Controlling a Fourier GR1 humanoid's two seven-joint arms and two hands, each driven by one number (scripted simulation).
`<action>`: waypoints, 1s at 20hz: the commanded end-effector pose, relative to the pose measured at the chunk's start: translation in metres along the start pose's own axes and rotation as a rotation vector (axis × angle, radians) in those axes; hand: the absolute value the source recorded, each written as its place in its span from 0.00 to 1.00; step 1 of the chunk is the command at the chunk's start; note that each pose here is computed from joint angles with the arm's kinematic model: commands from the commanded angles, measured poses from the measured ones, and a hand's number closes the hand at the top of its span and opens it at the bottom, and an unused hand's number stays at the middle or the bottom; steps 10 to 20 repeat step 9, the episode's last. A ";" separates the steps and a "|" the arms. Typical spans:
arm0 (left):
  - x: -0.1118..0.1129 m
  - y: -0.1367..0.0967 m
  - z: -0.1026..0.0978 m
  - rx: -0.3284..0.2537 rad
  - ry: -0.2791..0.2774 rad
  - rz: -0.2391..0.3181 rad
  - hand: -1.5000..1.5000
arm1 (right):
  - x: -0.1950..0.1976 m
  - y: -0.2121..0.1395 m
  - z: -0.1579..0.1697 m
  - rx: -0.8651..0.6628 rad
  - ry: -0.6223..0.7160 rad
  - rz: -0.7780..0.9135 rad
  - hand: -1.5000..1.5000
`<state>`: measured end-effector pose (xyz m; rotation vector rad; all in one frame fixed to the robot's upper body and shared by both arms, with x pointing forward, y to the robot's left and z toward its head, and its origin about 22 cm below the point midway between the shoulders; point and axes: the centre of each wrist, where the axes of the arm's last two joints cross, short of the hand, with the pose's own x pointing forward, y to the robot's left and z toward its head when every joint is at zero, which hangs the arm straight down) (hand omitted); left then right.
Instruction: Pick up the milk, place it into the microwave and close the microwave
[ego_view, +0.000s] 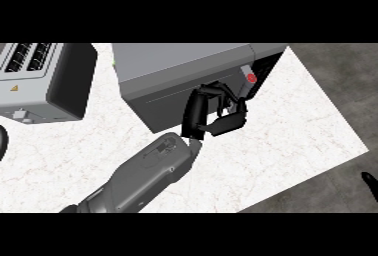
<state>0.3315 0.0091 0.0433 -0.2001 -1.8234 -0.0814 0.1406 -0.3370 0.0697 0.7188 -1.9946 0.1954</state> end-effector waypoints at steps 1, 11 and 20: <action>0.004 0.006 -0.024 0.002 -0.002 -0.030 1.00 | 0.003 0.000 0.002 0.008 -0.001 -0.018 0.00; 0.005 0.005 -0.027 0.010 0.005 -0.024 1.00 | 0.013 -0.001 0.002 0.036 0.009 -0.025 0.00; 0.005 0.005 -0.027 0.010 0.005 -0.024 1.00 | 0.013 -0.001 0.002 0.036 0.009 -0.025 0.00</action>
